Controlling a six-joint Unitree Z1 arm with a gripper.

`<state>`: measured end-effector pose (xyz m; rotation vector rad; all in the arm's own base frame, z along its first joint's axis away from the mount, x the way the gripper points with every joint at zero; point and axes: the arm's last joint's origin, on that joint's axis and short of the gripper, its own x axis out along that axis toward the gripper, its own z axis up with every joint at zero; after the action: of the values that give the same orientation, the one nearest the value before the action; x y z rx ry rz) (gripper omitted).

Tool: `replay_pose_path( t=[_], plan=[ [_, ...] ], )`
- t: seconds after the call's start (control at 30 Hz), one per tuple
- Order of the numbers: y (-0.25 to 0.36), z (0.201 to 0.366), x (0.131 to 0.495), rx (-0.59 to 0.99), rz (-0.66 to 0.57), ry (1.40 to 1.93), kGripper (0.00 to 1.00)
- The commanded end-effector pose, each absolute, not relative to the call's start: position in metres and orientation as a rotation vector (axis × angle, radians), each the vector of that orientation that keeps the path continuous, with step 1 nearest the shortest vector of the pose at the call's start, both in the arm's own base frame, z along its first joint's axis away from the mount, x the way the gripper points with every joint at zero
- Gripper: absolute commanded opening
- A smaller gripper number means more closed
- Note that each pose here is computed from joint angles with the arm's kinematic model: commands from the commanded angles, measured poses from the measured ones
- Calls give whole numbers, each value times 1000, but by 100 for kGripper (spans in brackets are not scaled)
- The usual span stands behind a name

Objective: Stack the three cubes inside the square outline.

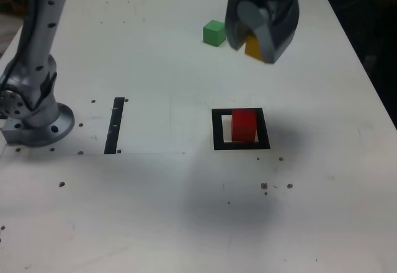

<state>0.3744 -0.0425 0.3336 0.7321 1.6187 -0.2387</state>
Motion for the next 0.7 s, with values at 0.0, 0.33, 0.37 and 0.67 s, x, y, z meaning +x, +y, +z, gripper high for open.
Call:
replay_pose_path(
  t=[0.0, 0.33, 0.37, 0.67],
  plan=[
    [-53, 338, 364, 508, -13, 1604, 18],
    [-62, 337, 356, 257, 139, 1609, 17],
    [-62, 336, 356, 256, 139, 1612, 17],
    [-64, 322, 361, 209, 141, 1653, 17]
  ],
)
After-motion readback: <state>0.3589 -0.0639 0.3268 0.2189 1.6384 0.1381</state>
